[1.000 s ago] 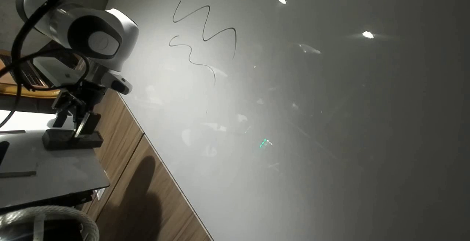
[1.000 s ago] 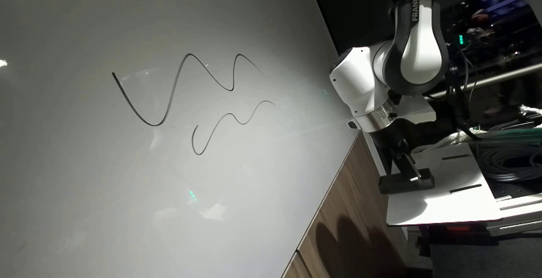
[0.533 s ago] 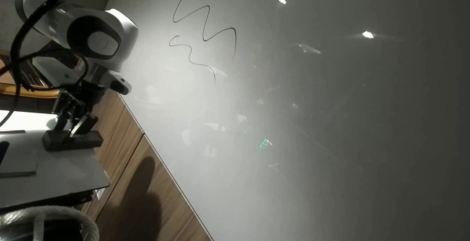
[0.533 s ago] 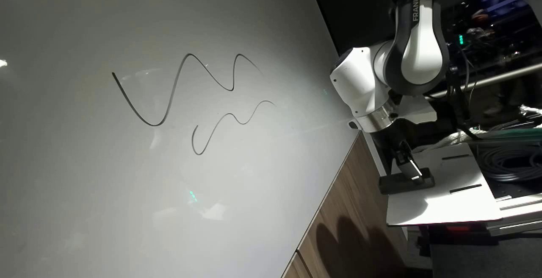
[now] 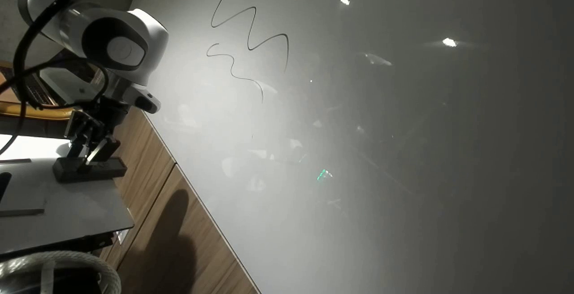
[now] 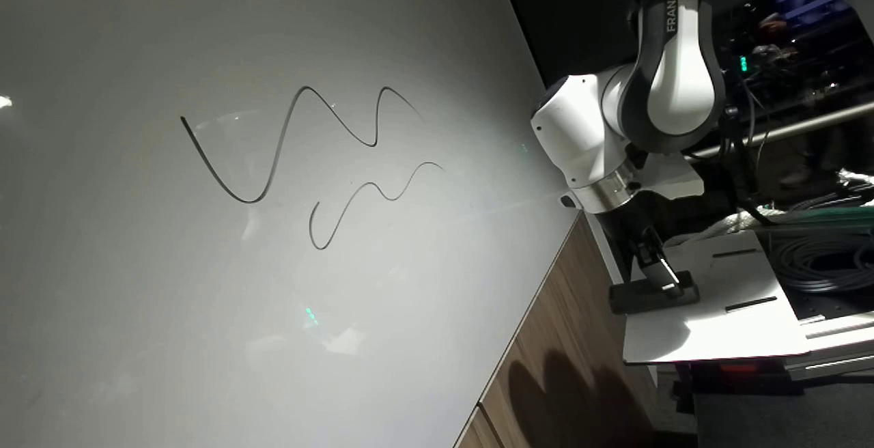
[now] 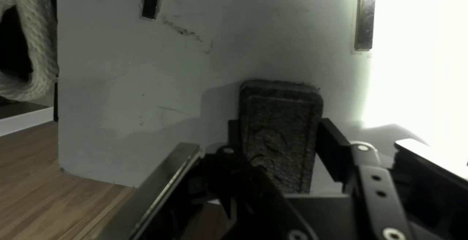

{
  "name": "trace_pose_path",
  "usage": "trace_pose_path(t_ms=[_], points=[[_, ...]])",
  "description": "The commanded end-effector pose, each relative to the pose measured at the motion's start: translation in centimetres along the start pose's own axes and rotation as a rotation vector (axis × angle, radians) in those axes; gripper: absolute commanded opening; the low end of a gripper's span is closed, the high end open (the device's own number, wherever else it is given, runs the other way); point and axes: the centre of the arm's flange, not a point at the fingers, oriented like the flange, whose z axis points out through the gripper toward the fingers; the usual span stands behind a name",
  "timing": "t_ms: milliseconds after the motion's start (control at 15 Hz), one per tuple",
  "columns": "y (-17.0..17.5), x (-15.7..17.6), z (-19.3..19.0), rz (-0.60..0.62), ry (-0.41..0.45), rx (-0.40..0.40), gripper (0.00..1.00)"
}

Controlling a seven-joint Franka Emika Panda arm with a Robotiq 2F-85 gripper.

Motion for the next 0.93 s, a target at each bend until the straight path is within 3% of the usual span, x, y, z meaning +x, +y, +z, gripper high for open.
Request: trace_pose_path(t_ms=[0,533,867], points=[[-0.6,-1.4,-1.3,0.003,0.001,-0.01,0.28],[-0.5,-1.5,-1.5,-0.002,-0.007,-0.018,0.28],[-1.8,-1.0,-4.8,-0.025,0.025,-0.044,0.28]])
